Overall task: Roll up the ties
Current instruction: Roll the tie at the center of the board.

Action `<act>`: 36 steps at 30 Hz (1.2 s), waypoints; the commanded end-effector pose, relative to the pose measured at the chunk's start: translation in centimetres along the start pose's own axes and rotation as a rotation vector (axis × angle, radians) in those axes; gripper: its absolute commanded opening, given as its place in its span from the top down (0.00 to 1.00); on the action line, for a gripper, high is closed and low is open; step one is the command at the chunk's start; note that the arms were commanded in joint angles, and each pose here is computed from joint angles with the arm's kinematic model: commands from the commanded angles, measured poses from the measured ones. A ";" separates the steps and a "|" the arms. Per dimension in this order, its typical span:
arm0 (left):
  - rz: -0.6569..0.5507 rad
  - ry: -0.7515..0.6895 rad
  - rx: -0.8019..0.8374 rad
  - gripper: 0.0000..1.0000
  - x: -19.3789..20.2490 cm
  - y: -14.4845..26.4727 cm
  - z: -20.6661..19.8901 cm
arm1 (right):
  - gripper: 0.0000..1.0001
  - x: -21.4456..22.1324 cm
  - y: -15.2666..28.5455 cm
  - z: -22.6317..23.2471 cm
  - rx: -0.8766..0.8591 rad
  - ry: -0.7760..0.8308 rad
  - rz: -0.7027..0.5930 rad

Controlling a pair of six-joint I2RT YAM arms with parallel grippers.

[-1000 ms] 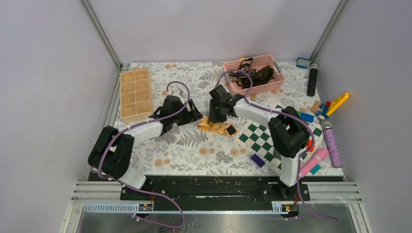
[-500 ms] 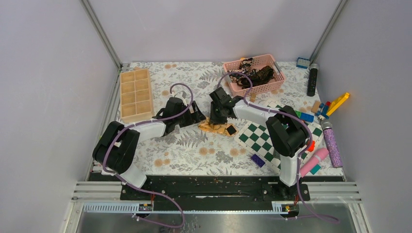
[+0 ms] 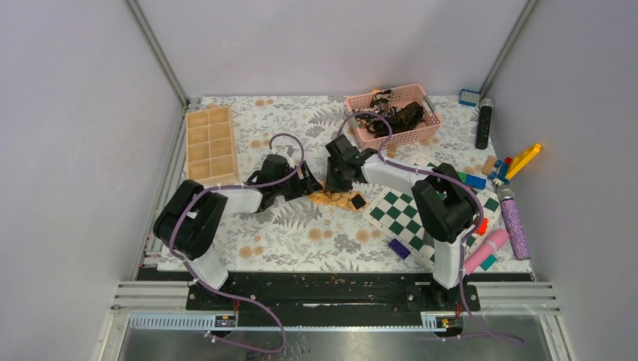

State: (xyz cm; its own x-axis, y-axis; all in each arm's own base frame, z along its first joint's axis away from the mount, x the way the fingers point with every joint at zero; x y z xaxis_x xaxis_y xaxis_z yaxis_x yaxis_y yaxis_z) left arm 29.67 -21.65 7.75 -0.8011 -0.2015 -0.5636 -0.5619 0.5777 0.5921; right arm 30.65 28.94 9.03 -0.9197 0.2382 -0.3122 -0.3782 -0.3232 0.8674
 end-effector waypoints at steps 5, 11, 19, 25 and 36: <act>-0.021 0.018 0.086 0.28 0.1 -0.5 -0.8 | 0.68 0.4 -0.9 -1.7 0.067 -0.013 0.008; -0.007 0.044 0.118 0.28 0.8 -0.9 -0.7 | 0.68 0.5 -0.9 -1.7 0.065 -0.013 0.014; -0.003 0.061 0.133 0.40 1.4 -1.1 -0.4 | 0.68 0.5 -0.9 -1.7 0.065 -0.015 0.014; -0.005 0.060 0.146 0.49 1.7 -1.0 -0.4 | 0.68 0.5 -0.7 -1.7 0.060 -0.015 0.009; -0.060 0.011 0.113 0.50 0.7 0.5 -1.1 | 0.42 -1.8 5.9 0.2 -0.124 0.021 -0.134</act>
State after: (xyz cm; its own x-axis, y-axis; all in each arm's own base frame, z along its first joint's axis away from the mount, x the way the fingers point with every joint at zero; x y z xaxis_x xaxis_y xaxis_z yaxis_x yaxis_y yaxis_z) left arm 28.86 -22.41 6.83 -0.7987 -0.2650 -0.5402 -0.5610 0.6527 0.5092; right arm 29.74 27.57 9.64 -0.9114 0.2459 -0.3301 -0.4003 -0.3426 0.8500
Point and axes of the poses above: each gripper's point midway between its finger pads, its own y axis back along the fingers, its own z axis along the line the jaws close on, x = y × z, the point moved 6 cm from there along y, back along the fingers, and after that the axes turned 8 degrees about -y, right-handed, at the moved point
